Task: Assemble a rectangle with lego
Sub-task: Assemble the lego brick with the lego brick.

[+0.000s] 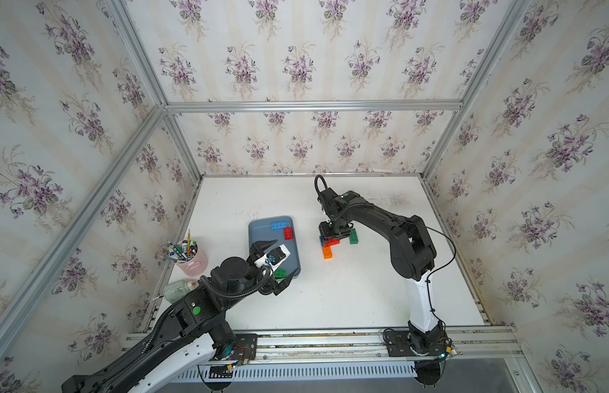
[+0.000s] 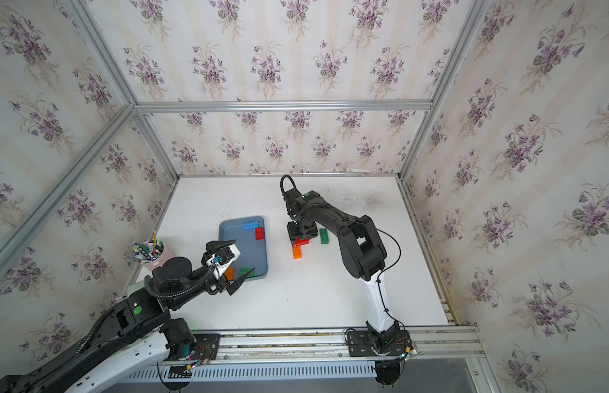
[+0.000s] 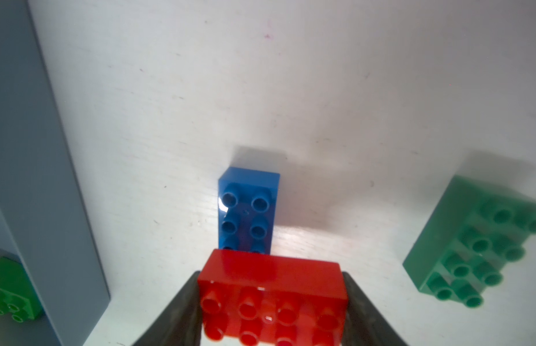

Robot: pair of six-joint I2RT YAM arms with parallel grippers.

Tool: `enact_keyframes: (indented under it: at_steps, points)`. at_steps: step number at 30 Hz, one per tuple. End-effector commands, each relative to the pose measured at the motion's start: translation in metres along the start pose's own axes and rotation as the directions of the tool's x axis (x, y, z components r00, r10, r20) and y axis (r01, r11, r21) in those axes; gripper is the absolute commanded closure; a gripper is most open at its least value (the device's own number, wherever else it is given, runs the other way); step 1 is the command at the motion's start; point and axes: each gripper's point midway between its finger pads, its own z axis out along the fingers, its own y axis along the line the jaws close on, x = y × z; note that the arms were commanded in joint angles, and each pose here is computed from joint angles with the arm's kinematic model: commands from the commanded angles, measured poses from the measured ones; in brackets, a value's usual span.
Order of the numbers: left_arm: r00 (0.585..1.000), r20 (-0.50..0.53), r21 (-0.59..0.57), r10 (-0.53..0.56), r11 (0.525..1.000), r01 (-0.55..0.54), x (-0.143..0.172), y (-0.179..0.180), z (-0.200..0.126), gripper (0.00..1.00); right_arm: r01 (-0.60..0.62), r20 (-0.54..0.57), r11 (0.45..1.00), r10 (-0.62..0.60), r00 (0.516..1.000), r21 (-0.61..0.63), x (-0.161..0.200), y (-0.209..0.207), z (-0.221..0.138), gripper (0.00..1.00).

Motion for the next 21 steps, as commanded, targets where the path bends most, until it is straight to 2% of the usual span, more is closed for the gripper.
enact_keyframes:
  at_steps: [1,21]
  points:
    - [1.000,0.030,-0.008,0.001,1.000,-0.001,-0.007,0.002,0.000,0.00,0.003,-0.019,1.000,-0.002,1.000,0.003,0.003,-0.002,0.003,0.42]
    - [0.999,0.036,-0.009,0.003,1.000,-0.003,-0.007,0.002,-0.001,0.00,-0.005,-0.029,1.000,0.006,1.000,0.020,0.002,-0.004,0.015,0.42]
